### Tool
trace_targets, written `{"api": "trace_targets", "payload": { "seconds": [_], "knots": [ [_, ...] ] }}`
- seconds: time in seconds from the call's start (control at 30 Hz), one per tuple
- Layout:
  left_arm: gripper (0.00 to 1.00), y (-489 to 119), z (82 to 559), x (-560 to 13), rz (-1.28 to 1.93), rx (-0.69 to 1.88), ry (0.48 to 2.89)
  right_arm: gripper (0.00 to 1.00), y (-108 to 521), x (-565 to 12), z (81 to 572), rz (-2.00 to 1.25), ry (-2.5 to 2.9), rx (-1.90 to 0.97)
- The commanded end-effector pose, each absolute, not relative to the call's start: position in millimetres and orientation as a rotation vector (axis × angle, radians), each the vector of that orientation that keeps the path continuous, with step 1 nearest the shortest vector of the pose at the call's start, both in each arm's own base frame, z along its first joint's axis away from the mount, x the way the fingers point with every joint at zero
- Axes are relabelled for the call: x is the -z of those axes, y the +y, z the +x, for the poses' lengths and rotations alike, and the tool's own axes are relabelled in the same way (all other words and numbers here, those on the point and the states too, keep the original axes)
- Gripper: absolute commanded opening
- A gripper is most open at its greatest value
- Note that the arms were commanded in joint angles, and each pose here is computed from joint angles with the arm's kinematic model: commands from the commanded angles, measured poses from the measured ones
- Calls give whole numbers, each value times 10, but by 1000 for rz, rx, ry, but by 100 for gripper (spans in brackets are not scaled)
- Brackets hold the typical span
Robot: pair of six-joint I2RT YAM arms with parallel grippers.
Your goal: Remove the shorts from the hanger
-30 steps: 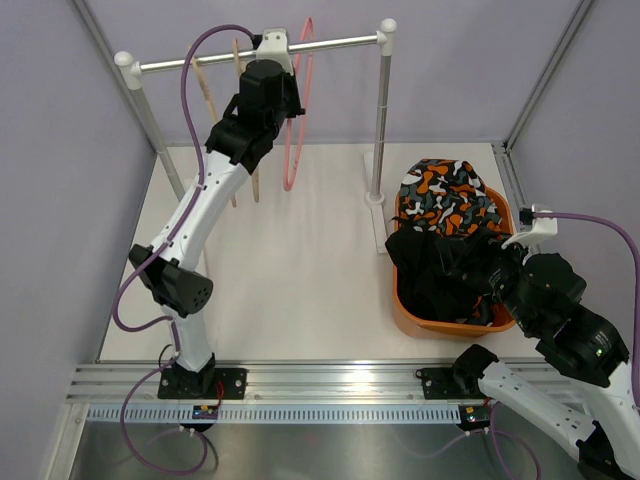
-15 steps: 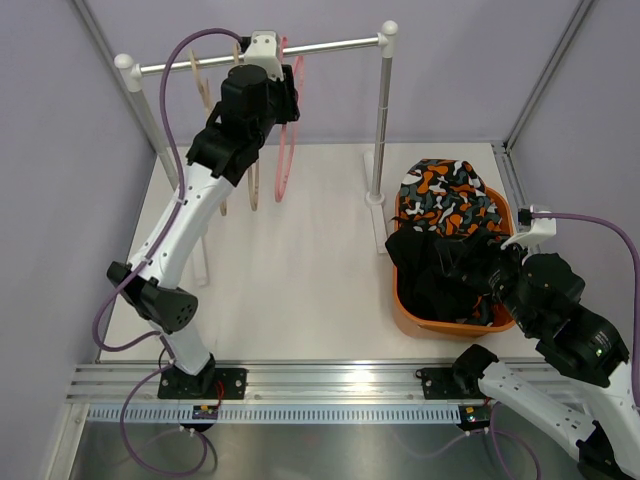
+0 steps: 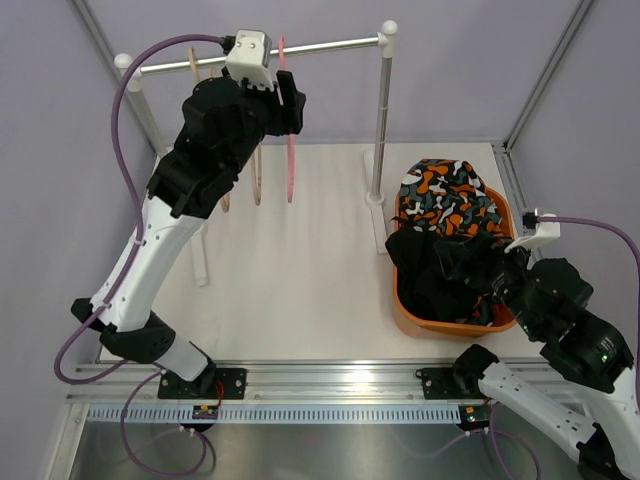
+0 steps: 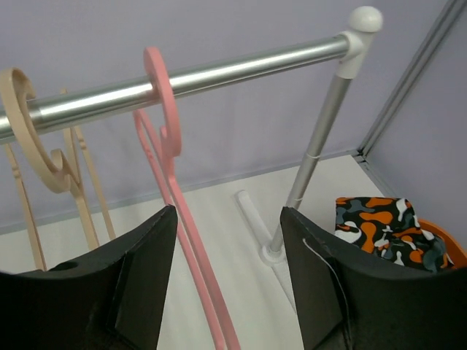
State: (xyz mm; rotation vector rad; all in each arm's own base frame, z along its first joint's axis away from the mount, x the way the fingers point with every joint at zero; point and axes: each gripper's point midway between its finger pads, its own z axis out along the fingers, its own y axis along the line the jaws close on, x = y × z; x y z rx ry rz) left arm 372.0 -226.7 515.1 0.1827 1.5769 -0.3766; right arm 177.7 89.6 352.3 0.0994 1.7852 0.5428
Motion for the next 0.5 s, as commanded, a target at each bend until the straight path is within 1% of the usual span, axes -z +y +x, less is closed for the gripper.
{"api": "trace_targets", "payload": {
  "seconds": [0.0, 0.07, 0.1, 0.17, 0.23, 0.27, 0.33, 0.37, 0.47],
  "knots": [
    [63, -2207, 3318, -5290, 233, 384, 1562, 89, 926, -3662, 1747, 67, 1728, -583],
    [63, -2260, 3170, -5124, 278, 373, 1609, 94, 947, -3665, 1740, 51, 1724, -592],
    [63, -2202, 3039, -5151, 280, 383, 1603, 99, 988, -3671, 1733, 33, 1723, -610],
    [63, -2262, 2870, -4883, 334, 383, 1663, 99, 1017, -3658, 1737, 28, 1729, -620],
    [63, -2177, 2606, -4826, 345, 405, 1661, 99, 1047, -3634, 1761, 29, 1744, -620],
    [63, -2202, 2559, -4549, 373, 394, 1712, 99, 1067, -3615, 1768, 32, 1754, -626],
    [63, -2085, 2340, -4460, 378, 428, 1712, 100, 1092, -3558, 1794, 42, 1779, -624],
    [63, -2076, 2298, -4216, 394, 420, 1758, 99, 1094, -3543, 1802, 46, 1784, -621],
    [63, -1891, 2093, -4051, 392, 451, 1770, 99, 1147, -3489, 1817, 39, 1792, -638]
  ]
}}
